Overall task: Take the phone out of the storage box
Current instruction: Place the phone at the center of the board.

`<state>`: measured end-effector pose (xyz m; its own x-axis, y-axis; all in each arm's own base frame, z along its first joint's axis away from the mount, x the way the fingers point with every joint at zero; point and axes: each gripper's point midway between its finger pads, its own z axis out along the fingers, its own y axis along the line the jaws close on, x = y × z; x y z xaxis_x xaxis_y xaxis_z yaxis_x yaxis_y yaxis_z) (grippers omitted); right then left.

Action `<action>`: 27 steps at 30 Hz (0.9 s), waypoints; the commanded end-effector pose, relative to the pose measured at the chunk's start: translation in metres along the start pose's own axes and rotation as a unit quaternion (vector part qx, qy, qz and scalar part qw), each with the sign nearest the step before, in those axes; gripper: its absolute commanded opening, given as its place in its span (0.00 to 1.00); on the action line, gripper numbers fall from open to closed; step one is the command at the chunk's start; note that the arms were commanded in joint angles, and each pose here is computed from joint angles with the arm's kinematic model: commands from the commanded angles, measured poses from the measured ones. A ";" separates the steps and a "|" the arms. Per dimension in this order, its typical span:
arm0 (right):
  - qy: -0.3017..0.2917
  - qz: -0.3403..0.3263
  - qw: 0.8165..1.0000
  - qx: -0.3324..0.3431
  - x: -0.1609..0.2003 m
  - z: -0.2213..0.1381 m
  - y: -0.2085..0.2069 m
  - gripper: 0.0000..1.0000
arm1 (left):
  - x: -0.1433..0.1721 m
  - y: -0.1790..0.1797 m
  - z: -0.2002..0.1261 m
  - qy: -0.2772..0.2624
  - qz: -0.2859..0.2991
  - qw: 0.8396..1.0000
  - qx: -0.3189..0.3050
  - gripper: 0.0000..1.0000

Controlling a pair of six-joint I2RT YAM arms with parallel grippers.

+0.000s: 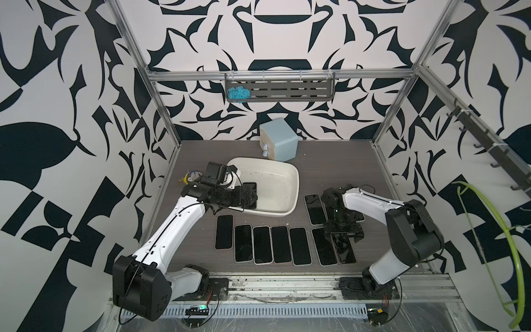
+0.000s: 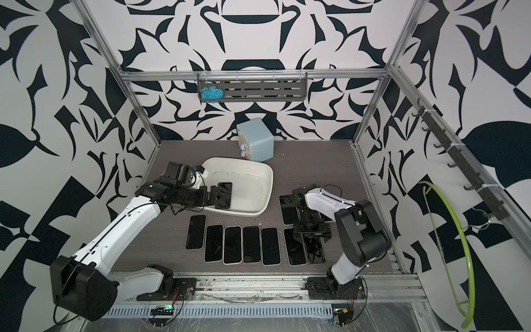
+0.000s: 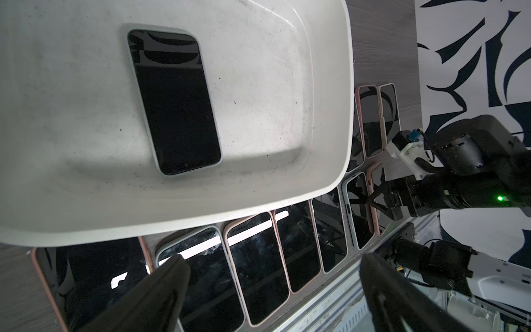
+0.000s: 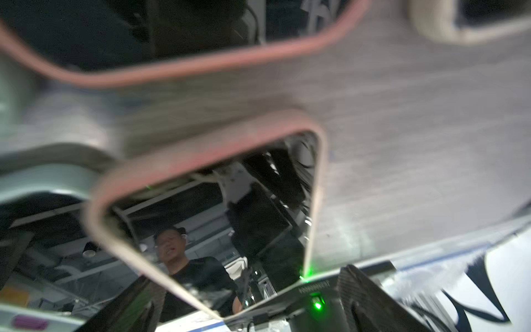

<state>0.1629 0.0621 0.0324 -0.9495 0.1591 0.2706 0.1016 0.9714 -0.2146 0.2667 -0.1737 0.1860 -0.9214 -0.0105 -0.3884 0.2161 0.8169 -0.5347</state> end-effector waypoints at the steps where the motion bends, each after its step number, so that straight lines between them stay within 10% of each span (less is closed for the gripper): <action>1: -0.010 0.029 0.998 0.050 0.003 -0.004 -0.020 0.99 | 0.005 0.001 0.003 0.004 -0.012 1.000 0.010 1.00; 12: -0.048 0.035 0.996 0.068 -0.006 -0.022 -0.029 0.99 | 0.008 0.004 0.005 0.006 -0.015 1.000 0.004 1.00; 18: -0.132 0.040 0.983 -0.124 -0.025 -0.075 0.026 0.99 | -0.012 0.020 -0.001 -0.011 -0.009 0.998 -0.064 1.00; 27: -0.249 0.025 0.922 -0.295 -0.061 -0.160 0.075 0.99 | -0.052 0.065 0.049 0.118 -0.015 0.973 -0.199 1.00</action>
<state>0.2536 0.1309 0.1257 -0.9571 0.2404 -0.1616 0.1954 0.9477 0.2525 0.3531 -0.1650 0.1628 -0.9533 0.0105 -0.3020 0.1101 0.9428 -0.3148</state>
